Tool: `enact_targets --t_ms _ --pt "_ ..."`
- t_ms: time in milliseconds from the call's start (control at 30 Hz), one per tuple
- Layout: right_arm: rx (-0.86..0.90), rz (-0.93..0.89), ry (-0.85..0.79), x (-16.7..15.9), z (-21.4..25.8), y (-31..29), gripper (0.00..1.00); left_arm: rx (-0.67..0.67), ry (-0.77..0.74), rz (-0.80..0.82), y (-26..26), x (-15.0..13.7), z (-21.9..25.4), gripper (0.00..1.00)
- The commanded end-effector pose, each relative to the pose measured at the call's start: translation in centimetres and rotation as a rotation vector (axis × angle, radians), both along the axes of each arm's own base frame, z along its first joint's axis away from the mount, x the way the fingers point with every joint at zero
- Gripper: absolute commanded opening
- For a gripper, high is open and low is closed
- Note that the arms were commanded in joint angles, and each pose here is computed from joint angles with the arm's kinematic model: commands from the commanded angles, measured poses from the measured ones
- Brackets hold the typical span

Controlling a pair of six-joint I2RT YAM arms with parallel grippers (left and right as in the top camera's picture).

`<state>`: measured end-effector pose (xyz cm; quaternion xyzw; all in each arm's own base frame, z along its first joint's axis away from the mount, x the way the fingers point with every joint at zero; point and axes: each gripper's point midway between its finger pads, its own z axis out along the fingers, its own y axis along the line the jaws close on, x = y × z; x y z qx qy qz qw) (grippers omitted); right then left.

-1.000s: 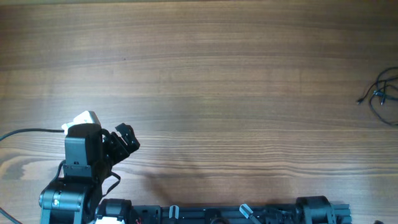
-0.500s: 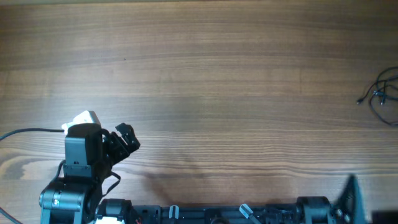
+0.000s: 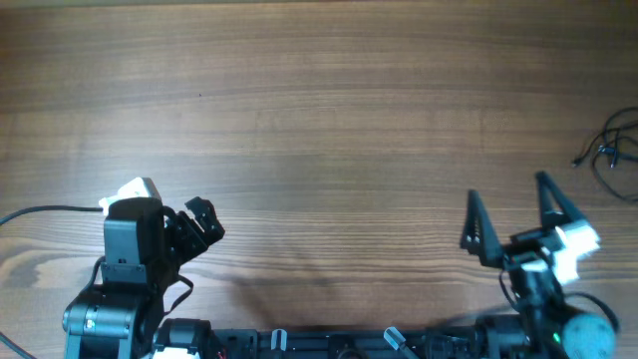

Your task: Untangle cables

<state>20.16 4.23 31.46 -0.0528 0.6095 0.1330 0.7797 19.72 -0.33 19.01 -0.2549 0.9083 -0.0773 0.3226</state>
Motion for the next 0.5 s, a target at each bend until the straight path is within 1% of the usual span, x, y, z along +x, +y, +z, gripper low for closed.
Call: enact_targets --t_ms 0,67,133,233,333,433,467 --pt "0.055 0.051 0.005 1.4 -3.0 0.6 1.00 -0.002 -0.007 -0.011 -0.1 0.1 0.3 1.00" --pt "0.099 0.064 0.008 2.2 -4.8 0.6 1.00 -0.002 -0.007 -0.011 -0.1 0.1 0.3 1.00" --pt "0.113 0.066 0.059 3.0 -7.5 0.6 1.00 -0.002 -0.007 -0.011 -0.1 0.1 0.3 1.00" --pt "0.127 0.061 0.105 3.4 -9.4 0.5 1.00 -0.002 -0.007 -0.011 -0.1 0.1 0.3 1.00" --pt "0.137 0.017 0.155 3.8 -10.6 -0.1 1.00 -0.002 -0.007 -0.011 -0.1 0.1 0.3 1.00" --pt "0.139 -0.006 0.274 4.1 -13.5 -0.4 1.00 -0.002 -0.007 -0.011 -0.1 0.1 0.3 1.00" --pt "0.139 -0.004 0.286 4.1 -13.7 -0.3 1.00 -0.002 -0.007 -0.011 -0.1 0.1 0.3 1.00"
